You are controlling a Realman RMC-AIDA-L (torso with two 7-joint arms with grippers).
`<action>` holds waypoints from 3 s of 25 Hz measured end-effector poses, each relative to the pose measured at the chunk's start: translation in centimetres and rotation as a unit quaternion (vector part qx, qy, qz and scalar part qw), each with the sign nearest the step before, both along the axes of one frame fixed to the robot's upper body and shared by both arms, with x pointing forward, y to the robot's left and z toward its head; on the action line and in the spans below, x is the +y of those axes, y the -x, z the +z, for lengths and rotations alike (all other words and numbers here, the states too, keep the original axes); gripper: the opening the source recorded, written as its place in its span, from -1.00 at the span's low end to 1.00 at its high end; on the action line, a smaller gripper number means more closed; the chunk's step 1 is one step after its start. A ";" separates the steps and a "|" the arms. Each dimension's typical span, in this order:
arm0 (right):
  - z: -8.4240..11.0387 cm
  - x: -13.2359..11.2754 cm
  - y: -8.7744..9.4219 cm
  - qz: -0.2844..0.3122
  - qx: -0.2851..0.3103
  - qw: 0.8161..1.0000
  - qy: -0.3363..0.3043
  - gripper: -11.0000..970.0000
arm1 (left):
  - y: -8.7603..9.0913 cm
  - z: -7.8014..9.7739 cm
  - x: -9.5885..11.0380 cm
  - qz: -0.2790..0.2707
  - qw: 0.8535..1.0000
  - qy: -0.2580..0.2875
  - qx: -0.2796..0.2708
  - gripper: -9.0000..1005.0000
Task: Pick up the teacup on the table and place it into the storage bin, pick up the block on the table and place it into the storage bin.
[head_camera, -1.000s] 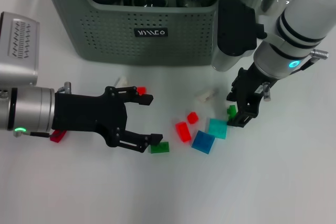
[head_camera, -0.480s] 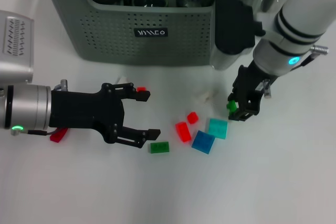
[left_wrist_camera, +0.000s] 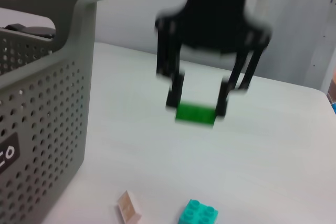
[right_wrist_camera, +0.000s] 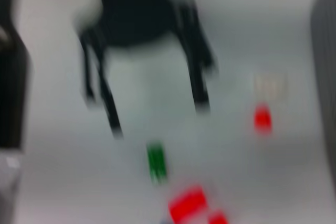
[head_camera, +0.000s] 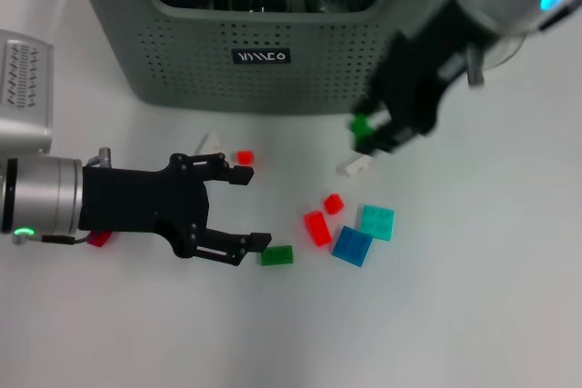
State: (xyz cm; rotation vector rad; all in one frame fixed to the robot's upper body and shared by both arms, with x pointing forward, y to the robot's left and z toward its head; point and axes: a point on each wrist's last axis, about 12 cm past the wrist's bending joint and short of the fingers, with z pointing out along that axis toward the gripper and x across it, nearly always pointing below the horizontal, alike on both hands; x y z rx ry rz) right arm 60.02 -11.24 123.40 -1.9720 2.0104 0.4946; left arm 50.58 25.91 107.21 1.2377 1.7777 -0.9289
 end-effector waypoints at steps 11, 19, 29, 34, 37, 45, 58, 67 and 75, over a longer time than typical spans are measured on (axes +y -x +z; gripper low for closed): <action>8.2 1.8 -4.1 -0.133 -0.120 0.971 -0.159 0.09 | 0.2 -0.2 0.1 0.002 1.000 0.000 0.002 0.83; 3.0 4.2 -8.0 -0.204 -0.173 0.955 -0.130 0.14 | 0.0 -0.1 0.2 0.011 1.000 0.008 0.000 0.83; -1.4 5.5 -10.0 -0.249 -0.227 0.933 -0.129 0.21 | -0.3 -0.1 0.3 0.019 1.000 0.003 -0.008 0.83; -1.9 5.6 -9.8 -0.248 -0.225 0.933 -0.133 0.24 | -0.4 -0.1 0.3 0.021 1.000 0.002 -0.009 0.83; -2.0 5.7 -9.8 -0.244 -0.227 0.934 -0.131 0.26 | -0.3 -0.2 0.3 0.020 1.000 0.003 -0.008 0.83; -0.8 5.4 -9.4 -0.244 -0.211 0.934 -0.155 0.70 | -0.3 -0.3 0.3 0.020 1.000 0.003 -0.007 0.83; 6.3 -4.3 -4.0 -0.168 -0.072 0.933 -0.310 0.74 | -0.2 -0.4 0.3 0.018 1.000 0.001 -0.004 0.83; 3.0 -10.3 0.7 -0.080 0.037 0.963 -0.255 0.73 | -0.1 -0.4 0.3 0.016 1.000 0.002 -0.003 0.83; -3.3 -9.4 1.3 -0.145 0.094 0.979 -0.110 0.73 | -0.1 -0.4 0.3 0.014 1.000 0.002 -0.003 0.83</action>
